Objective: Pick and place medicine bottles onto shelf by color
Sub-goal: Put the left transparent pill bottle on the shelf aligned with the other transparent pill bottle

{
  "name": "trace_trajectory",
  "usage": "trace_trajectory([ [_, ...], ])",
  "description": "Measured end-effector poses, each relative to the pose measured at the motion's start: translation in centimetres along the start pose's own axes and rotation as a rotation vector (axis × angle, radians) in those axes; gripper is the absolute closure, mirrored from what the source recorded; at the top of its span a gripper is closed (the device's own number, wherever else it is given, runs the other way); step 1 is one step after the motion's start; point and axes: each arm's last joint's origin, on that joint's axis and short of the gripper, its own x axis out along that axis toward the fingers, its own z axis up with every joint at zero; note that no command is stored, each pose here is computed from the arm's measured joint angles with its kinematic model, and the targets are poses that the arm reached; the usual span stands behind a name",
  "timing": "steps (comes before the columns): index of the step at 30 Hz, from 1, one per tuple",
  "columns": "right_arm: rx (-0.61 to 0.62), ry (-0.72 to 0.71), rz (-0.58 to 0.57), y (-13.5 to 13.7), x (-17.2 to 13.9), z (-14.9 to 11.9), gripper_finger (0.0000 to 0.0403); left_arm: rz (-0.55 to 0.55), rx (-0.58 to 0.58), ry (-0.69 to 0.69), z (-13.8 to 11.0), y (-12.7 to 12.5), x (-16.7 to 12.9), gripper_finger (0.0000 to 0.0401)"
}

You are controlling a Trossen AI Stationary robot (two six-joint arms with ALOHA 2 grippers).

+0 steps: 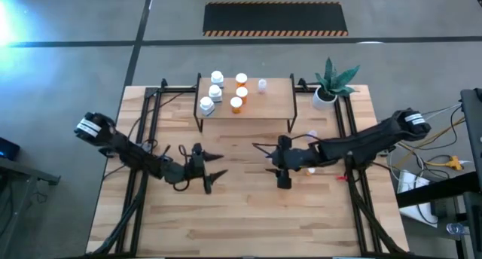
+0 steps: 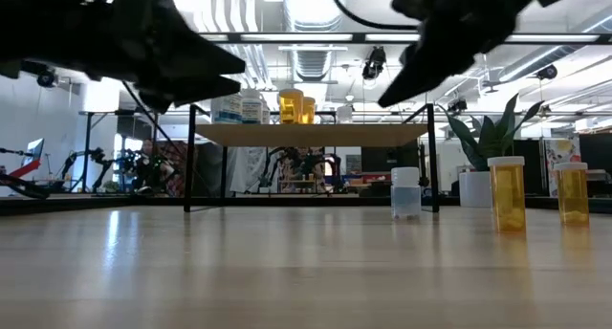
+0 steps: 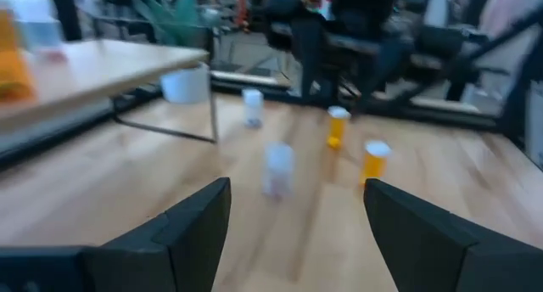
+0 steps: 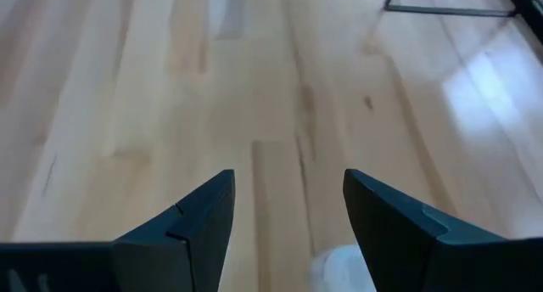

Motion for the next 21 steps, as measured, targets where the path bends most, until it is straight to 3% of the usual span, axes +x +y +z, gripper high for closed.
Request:
trace_trajectory([
  [10,0.232,0.067,-0.012,-2.4,-1.4,5.9,0.0153,0.039,-0.125,-0.131,3.8,1.1,0.4,0.0147],
  [16,0.215,0.096,0.052,-2.7,-4.8,8.2,0.0139,0.01,-0.229,-0.26,8.2,0.3,0.4,0.0147],
  [21,0.173,0.074,0.116,-2.9,-6.6,7.9,0.0149,0.026,-0.185,-0.323,10.7,-0.1,0.6,0.0147],
])
